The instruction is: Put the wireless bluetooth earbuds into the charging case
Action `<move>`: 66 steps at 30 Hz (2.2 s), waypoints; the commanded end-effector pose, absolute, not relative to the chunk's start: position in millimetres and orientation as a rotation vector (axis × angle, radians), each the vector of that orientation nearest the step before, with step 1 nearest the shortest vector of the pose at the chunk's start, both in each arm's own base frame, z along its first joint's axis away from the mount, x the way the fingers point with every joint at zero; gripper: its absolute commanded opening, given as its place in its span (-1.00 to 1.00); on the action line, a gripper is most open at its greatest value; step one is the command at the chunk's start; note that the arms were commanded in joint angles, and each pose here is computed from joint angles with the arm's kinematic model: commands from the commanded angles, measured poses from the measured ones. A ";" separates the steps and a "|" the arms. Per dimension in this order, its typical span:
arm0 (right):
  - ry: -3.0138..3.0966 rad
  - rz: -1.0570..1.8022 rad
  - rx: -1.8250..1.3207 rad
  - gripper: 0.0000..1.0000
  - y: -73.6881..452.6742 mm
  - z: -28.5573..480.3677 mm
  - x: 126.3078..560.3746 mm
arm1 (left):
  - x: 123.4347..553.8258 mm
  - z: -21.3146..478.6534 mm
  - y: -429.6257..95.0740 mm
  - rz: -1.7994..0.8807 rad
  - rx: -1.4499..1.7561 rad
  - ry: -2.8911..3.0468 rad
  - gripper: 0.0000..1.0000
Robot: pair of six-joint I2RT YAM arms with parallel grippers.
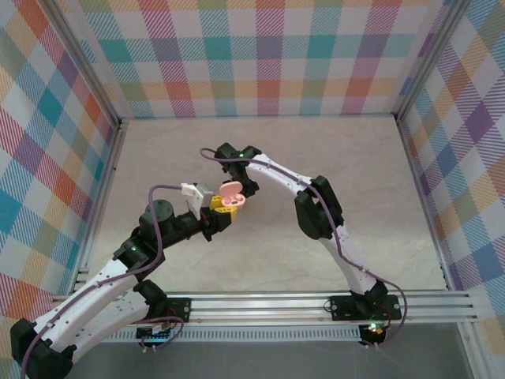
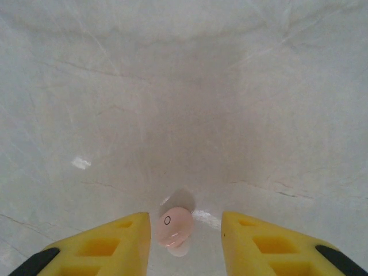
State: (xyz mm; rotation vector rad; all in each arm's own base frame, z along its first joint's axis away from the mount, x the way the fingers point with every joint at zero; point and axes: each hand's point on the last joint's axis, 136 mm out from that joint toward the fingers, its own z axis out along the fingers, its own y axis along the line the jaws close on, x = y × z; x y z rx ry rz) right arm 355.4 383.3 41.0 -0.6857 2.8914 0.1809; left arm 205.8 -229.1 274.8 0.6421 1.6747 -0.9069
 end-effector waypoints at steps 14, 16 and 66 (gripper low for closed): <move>2.963 0.097 -0.752 -0.24 383.0 15.6 333.4 | 203.2 280.5 -228.4 -0.921 0.643 1.643 -0.40; 2.953 0.103 -0.756 -0.24 385.3 17.5 335.1 | 203.4 280.0 -228.6 -0.922 0.642 1.644 -0.40; 2.718 0.821 -0.247 -0.48 275.7 185.0 333.1 | 210.1 283.9 -226.6 -0.884 0.625 1.680 -0.40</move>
